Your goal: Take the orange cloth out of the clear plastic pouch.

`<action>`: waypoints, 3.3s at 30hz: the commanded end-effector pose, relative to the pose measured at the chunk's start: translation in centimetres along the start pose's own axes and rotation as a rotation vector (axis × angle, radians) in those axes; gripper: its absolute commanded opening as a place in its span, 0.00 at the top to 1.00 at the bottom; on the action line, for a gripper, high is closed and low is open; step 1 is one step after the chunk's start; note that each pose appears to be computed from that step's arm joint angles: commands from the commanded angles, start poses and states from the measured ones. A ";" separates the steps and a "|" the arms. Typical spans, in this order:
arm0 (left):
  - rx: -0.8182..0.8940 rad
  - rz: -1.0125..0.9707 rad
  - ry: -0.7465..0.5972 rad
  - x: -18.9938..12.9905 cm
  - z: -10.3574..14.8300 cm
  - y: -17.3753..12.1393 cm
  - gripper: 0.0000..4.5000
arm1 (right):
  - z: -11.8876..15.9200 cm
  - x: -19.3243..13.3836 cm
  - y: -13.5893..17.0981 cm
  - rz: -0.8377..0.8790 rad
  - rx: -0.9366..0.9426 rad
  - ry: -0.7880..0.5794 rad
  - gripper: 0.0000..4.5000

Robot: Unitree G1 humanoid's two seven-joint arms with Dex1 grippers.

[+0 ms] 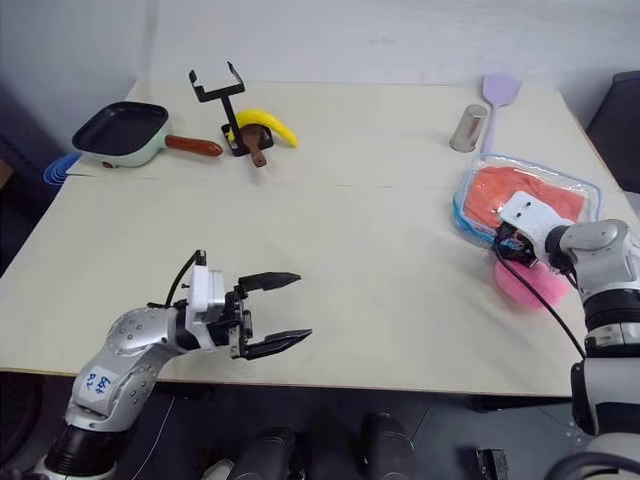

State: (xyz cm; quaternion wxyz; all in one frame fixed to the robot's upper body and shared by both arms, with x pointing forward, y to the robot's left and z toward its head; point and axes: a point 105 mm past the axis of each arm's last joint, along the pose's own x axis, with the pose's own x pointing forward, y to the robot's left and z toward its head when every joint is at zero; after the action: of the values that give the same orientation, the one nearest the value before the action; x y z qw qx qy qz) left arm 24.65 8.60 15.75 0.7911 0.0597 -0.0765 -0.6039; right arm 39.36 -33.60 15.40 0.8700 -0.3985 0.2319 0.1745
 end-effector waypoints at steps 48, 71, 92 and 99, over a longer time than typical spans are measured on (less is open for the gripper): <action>-0.063 0.233 0.110 -6.3 -1.2 -0.7 0.00 | 11.0 -6.8 11.0 0.601 0.069 -0.604 0.01; -0.052 0.128 0.086 -4.5 -1.0 -0.3 0.00 | 7.0 -9.8 12.3 0.936 0.369 -0.355 0.83; -0.082 0.077 0.099 -3.4 -1.5 -0.3 0.00 | 9.7 -7.6 18.1 0.854 0.256 -0.700 0.23; -0.279 -0.031 0.086 -0.5 -1.3 -0.2 0.00 | 5.6 -9.5 13.2 0.747 0.229 -0.577 0.01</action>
State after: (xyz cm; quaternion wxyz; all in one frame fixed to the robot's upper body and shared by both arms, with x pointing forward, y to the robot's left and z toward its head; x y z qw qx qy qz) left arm 24.89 10.30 14.41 0.8020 0.0194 0.0199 -0.5967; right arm 25.95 -20.59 14.52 0.8012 -0.0981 0.1487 0.5712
